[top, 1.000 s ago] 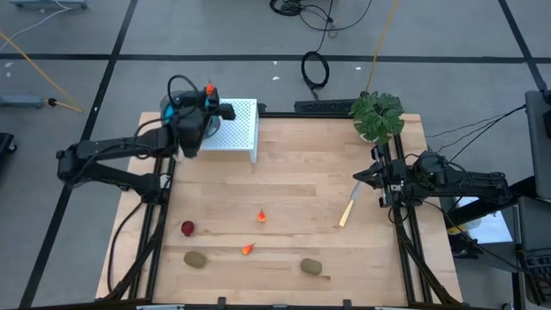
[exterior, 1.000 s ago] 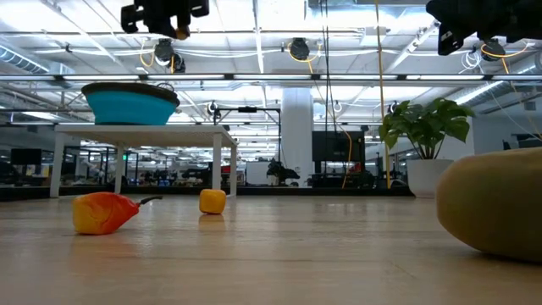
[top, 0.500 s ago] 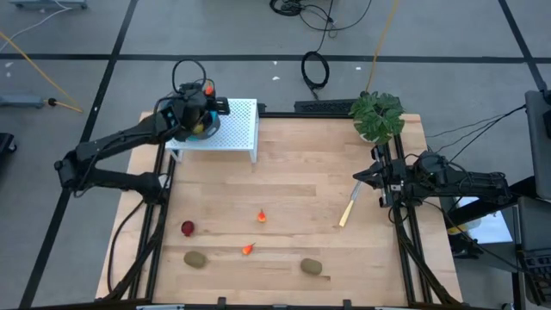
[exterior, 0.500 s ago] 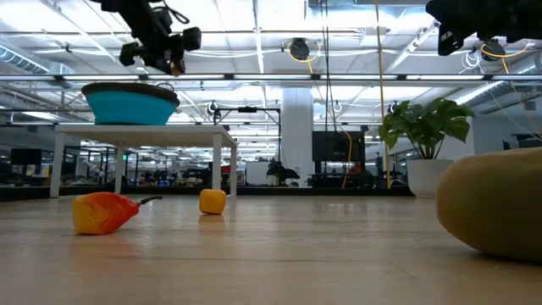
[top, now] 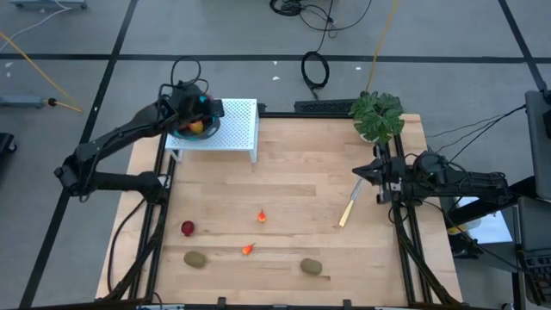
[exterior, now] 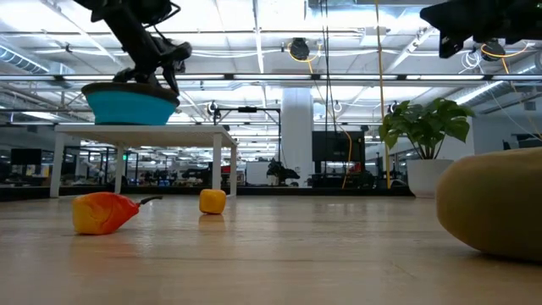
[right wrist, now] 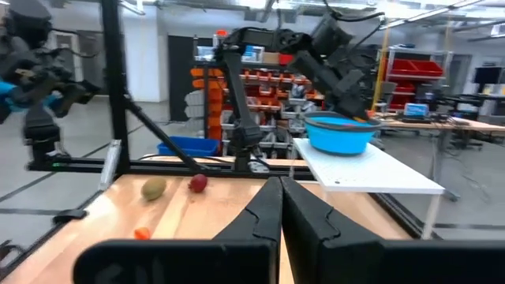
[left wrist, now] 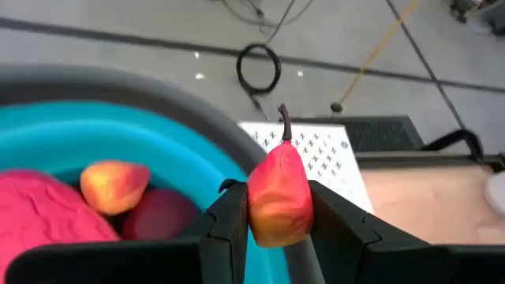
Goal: Pick & Place Fruit
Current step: Put the bottom left peach into the blue strainer bowl on the shelf
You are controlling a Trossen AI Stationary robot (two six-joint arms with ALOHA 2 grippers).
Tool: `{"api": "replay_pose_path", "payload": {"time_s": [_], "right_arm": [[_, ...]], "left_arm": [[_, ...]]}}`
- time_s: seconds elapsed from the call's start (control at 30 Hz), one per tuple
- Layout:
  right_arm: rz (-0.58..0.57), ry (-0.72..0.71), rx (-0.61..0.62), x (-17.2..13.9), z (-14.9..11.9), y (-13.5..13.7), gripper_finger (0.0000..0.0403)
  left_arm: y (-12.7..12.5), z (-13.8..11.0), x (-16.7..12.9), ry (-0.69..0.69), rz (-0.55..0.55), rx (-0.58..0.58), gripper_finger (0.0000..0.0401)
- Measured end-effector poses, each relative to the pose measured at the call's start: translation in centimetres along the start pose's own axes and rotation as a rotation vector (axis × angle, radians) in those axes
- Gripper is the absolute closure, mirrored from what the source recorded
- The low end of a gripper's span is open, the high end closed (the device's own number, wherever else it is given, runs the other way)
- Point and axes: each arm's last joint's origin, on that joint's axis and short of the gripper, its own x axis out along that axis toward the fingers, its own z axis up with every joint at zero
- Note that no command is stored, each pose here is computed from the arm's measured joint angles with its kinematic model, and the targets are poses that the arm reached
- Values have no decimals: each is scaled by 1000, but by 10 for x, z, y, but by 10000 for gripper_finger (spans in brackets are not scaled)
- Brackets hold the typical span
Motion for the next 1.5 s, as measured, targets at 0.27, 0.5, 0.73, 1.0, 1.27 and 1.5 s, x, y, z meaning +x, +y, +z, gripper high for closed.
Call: {"api": "replay_pose_path", "payload": {"time_s": [0.27, 0.5, 0.73, 1.0, 1.27, 1.5], "right_arm": [[-14, 1, 0, 0, 0, 0, 403], [-14, 1, -2, 0, 0, 0, 403], [-14, 1, -3, 0, 0, 0, 403], [-14, 1, -1, 0, 0, 0, 403], [-14, 1, 0, 0, 0, 0, 403], [-14, 1, 0, 0, 0, 0, 403]], "left_arm": [[1, 14, -21, 69, 85, 24, 293], [5, 14, -30, 131, 151, 50, 293], [5, 7, -16, 214, 214, 82, 293], [2, 3, 4, 263, 242, 140, 293], [2, 3, 6, 269, 246, 147, 293], [2, 2, 6, 278, 235, 159, 292]]}}
